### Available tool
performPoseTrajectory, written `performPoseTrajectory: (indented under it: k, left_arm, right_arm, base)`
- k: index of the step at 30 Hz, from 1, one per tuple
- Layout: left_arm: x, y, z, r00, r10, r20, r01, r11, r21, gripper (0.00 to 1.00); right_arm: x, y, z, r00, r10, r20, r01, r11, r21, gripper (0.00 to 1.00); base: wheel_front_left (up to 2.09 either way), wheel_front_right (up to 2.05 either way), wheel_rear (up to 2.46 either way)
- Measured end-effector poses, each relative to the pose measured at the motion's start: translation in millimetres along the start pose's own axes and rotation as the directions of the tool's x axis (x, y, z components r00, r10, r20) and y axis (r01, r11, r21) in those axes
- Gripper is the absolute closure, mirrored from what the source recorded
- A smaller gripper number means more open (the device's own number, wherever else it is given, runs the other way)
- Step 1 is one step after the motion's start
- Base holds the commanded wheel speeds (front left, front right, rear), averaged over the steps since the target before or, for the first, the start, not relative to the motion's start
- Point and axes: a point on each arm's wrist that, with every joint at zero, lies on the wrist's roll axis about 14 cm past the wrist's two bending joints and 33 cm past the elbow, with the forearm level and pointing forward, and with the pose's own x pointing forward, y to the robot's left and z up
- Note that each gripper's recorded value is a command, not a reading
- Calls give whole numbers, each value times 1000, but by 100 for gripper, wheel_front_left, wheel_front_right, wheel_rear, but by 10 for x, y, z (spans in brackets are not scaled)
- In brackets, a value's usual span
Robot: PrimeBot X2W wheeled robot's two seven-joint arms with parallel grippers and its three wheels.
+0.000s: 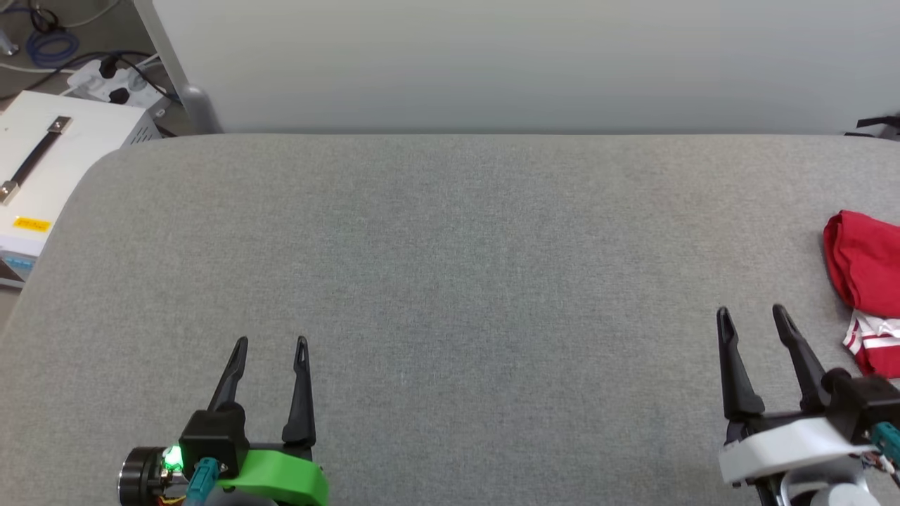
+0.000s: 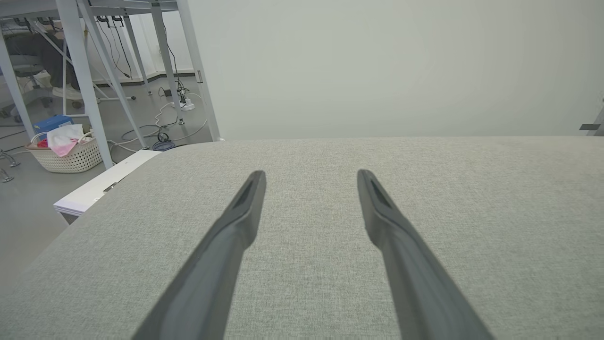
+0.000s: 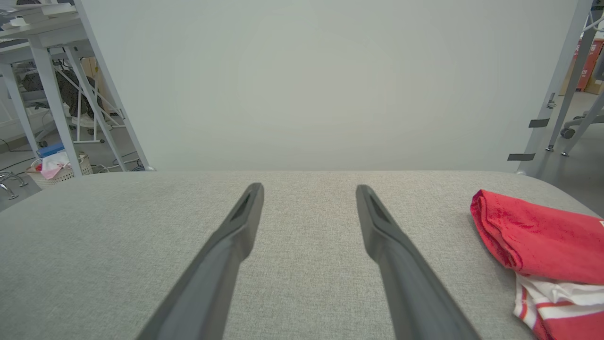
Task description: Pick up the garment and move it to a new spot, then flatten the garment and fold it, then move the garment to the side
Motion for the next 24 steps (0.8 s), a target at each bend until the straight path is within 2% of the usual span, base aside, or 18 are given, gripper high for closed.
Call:
performPoseTrajectory:
  k: [8, 24]
  left_arm:
    - [-91, -43, 38, 1000, -19, 10, 19, 1000, -5, 0]
    - [-129, -108, 59, 999, -46, 16, 46, 999, -10, 0]
  right_arm:
    - [-249, -43, 16, 999, -38, -3, 38, 999, 11, 0]
    - [-337, -23, 66, 999, -41, 10, 41, 999, 5, 0]
  base:
    - [0, 0, 0]
    - [0, 0, 0]
